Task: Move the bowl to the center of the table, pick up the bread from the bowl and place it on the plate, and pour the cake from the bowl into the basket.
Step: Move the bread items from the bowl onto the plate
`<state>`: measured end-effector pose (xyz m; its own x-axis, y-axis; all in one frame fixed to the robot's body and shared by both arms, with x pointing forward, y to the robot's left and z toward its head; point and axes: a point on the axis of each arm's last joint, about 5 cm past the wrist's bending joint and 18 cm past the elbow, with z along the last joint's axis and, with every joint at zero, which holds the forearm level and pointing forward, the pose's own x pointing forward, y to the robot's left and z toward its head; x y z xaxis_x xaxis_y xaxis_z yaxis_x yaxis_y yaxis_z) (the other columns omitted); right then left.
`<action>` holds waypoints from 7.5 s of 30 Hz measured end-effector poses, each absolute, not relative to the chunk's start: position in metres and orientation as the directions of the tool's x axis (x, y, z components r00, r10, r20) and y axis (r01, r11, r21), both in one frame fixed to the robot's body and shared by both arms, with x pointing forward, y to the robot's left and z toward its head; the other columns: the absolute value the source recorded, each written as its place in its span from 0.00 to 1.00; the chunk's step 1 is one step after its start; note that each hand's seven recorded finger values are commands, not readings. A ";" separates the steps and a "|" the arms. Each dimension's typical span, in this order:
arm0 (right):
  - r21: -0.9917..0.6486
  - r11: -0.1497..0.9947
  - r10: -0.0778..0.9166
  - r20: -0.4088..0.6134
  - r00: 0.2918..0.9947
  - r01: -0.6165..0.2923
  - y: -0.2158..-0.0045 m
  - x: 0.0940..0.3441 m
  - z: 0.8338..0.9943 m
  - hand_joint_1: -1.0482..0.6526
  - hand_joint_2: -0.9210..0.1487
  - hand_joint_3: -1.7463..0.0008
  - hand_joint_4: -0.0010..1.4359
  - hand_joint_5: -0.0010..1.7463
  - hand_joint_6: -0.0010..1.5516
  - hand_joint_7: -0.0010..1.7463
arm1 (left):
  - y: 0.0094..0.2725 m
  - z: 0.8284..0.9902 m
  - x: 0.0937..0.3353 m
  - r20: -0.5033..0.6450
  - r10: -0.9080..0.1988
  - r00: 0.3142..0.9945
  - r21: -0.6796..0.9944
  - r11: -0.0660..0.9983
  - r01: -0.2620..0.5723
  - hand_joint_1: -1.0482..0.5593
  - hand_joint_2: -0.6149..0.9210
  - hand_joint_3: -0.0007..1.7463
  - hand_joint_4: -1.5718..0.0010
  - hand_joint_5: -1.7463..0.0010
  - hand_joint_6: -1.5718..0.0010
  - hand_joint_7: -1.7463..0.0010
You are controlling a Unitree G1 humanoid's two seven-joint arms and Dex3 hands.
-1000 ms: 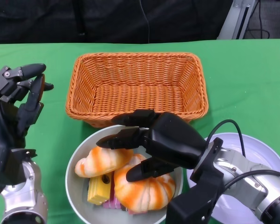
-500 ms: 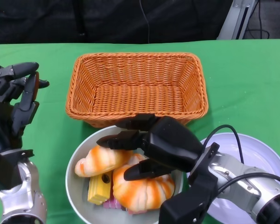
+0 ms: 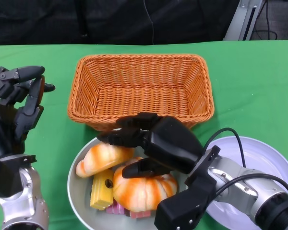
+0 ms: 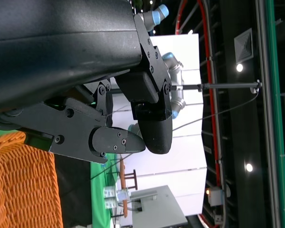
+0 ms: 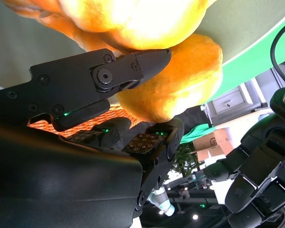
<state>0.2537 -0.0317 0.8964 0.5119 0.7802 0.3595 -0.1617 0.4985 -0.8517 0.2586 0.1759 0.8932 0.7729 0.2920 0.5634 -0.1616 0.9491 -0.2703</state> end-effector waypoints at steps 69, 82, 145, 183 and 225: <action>-0.849 0.512 0.761 0.376 0.528 -0.134 -0.019 0.258 0.881 0.50 0.00 0.98 0.38 0.78 0.72 0.03 | 0.172 0.894 0.254 0.630 0.267 0.729 -0.241 0.960 -0.143 0.55 1.00 0.18 0.51 0.23 0.41 0.51; -0.786 0.592 0.743 0.445 0.499 -0.179 -0.023 0.255 0.876 0.54 0.00 0.93 0.34 1.00 0.33 0.77 | 0.172 0.891 0.253 0.620 0.273 0.736 -0.242 0.958 -0.151 0.54 1.00 0.16 0.52 0.23 0.43 0.50; -0.355 0.930 0.338 0.726 0.599 -0.094 -0.104 0.261 0.918 0.50 0.00 0.92 0.46 0.84 0.41 0.73 | 0.179 0.885 0.255 0.589 0.280 0.758 -0.241 0.956 -0.166 0.55 1.00 0.16 0.49 0.31 0.41 0.56; -0.211 0.977 0.152 0.618 0.772 -0.024 -0.202 0.192 0.881 0.58 0.02 0.85 0.45 0.93 0.40 0.74 | 0.180 0.898 0.260 0.604 0.278 0.747 -0.187 0.960 -0.206 0.55 1.00 0.17 0.50 0.25 0.44 0.47; -0.821 0.571 0.440 0.325 0.837 0.018 -0.244 0.190 0.851 0.55 0.11 0.94 0.59 0.58 0.64 0.28 | 0.181 0.902 0.260 0.621 0.273 0.735 -0.186 0.962 -0.200 0.55 1.00 0.16 0.51 0.22 0.44 0.47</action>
<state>0.1897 -0.2439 0.8510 0.8373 0.4399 0.3246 0.0180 0.5712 -0.8206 0.2595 0.1811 0.9016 0.7352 0.2726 0.6207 -0.2000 0.9621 -0.1856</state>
